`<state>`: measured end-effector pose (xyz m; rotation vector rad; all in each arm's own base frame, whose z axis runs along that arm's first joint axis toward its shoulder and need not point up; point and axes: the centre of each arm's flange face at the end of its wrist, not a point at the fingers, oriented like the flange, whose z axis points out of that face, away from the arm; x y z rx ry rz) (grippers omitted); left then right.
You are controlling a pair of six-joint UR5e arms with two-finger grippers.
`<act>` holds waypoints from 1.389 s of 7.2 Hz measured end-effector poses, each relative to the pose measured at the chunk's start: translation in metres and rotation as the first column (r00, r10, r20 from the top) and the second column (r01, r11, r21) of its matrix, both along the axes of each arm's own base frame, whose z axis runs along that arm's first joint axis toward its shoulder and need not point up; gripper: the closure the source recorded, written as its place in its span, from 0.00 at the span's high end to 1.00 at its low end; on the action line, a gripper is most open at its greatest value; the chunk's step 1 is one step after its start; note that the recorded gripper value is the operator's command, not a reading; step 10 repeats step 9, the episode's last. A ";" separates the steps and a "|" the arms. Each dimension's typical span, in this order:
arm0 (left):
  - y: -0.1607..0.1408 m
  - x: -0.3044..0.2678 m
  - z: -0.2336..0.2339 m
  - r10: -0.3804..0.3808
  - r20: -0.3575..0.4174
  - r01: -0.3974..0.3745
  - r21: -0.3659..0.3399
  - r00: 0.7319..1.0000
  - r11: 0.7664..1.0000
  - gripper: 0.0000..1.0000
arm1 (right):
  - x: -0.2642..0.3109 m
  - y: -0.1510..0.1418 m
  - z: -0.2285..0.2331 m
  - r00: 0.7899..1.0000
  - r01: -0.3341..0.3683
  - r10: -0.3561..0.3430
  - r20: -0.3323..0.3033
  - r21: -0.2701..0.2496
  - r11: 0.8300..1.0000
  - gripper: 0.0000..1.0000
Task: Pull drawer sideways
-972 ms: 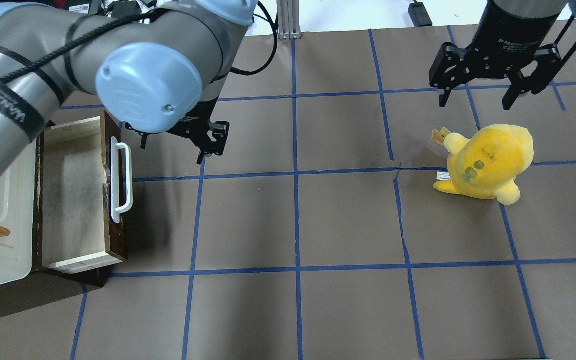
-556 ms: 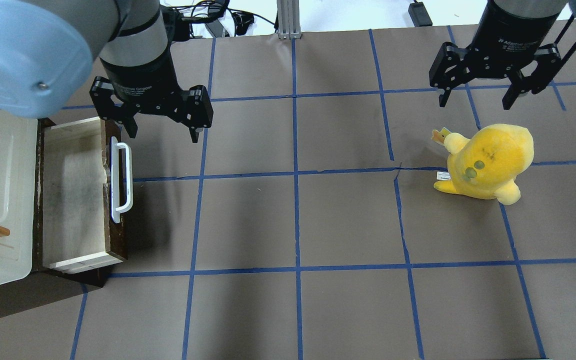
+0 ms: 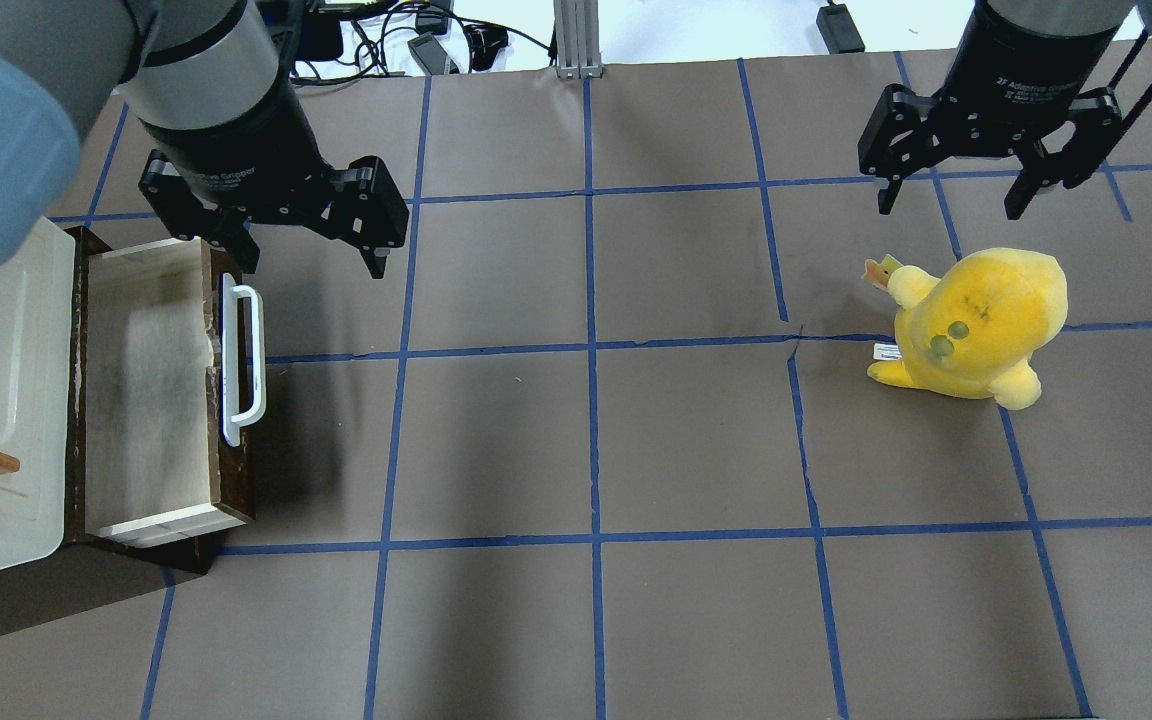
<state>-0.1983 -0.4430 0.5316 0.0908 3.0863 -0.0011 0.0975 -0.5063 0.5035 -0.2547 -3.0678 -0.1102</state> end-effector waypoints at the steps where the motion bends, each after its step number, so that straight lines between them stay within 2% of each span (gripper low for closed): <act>1: 0.002 0.001 0.000 -0.009 -0.017 0.009 0.001 1.000 1.000 1.00 | 0.000 0.000 0.000 1.000 0.000 0.000 0.000 0.000 1.000 1.00; 10: 0.001 0.003 0.001 -0.013 -0.034 0.013 -0.012 0.999 1.000 1.00 | 0.000 0.000 0.000 1.000 0.001 -0.001 0.000 0.000 1.000 1.00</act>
